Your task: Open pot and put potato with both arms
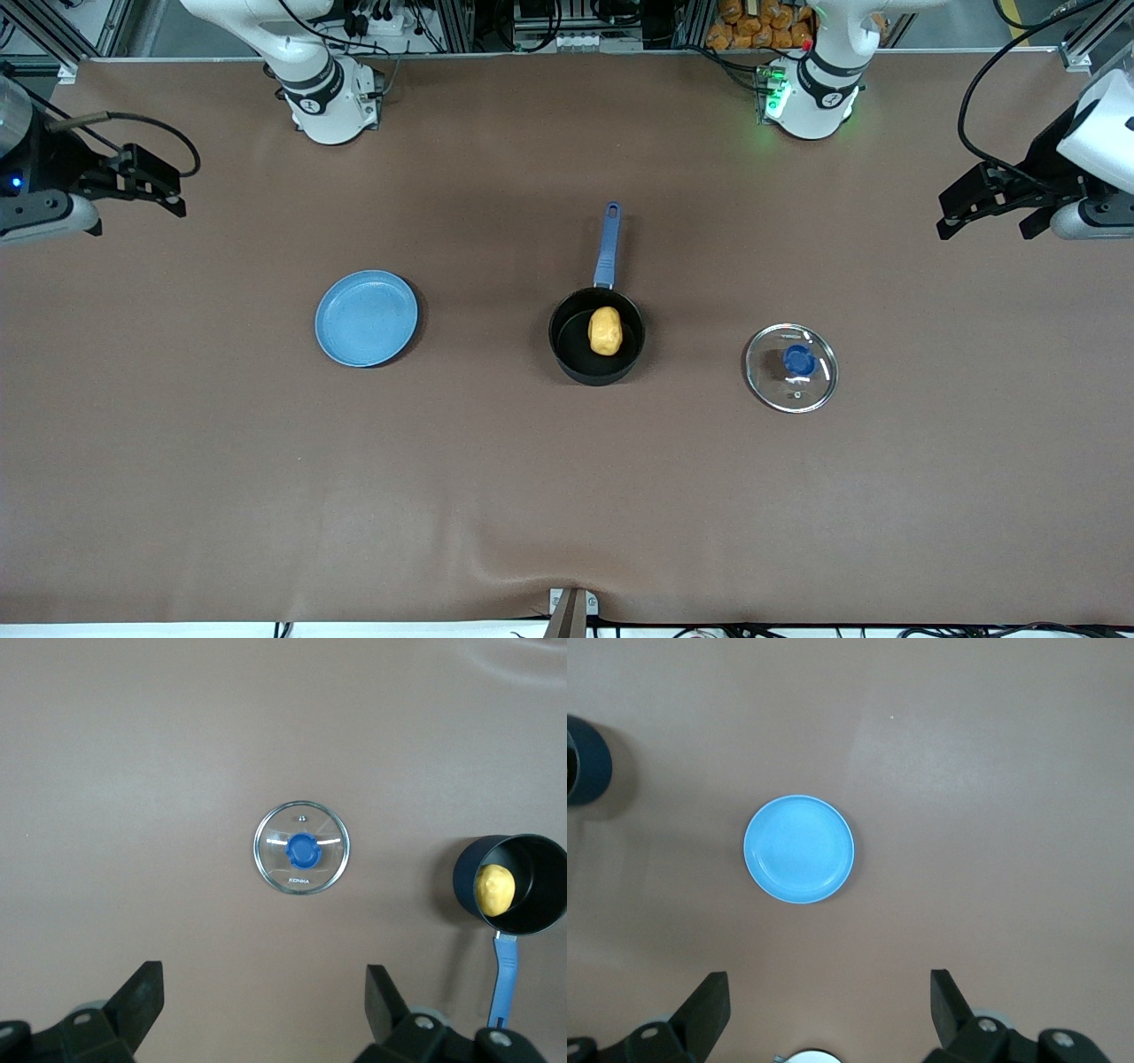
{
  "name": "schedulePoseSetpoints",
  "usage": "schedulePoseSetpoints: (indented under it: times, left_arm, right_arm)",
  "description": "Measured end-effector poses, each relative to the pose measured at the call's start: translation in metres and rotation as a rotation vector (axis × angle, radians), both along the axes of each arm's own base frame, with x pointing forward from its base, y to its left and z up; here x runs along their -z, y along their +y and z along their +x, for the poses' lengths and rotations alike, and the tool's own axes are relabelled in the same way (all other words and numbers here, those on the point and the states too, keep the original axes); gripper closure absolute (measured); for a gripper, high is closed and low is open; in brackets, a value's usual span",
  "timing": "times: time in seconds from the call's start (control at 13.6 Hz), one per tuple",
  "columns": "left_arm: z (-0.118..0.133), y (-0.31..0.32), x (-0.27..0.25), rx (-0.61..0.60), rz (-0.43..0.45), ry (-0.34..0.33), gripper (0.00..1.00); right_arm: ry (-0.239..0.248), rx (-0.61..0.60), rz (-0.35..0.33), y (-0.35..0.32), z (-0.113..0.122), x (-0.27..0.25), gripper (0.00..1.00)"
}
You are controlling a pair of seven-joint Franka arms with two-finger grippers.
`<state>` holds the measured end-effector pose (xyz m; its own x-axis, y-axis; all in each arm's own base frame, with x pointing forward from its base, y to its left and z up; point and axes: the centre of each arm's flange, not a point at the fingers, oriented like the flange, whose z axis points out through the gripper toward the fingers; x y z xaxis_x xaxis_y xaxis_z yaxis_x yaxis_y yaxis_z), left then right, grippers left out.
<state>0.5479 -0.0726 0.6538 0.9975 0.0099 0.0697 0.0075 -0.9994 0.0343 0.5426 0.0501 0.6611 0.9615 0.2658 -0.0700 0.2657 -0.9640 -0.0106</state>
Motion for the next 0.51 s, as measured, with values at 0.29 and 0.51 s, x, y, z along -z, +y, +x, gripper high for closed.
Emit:
schedulePoseSetpoints:
  times: [0.29, 0.51]
  left_arm:
    - [0.0, 0.001, 0.0, 0.018, 0.001, -0.001, 0.0]
    - [0.0, 0.001, 0.0, 0.017, 0.001, -0.001, 0.0]
  right_arm:
    - [-0.025, -0.002, -0.001, -0.016, -0.002, -0.011, 0.0]
    - [-0.022, 0.002, -0.002, -0.018, -0.009, -0.018, 0.0]
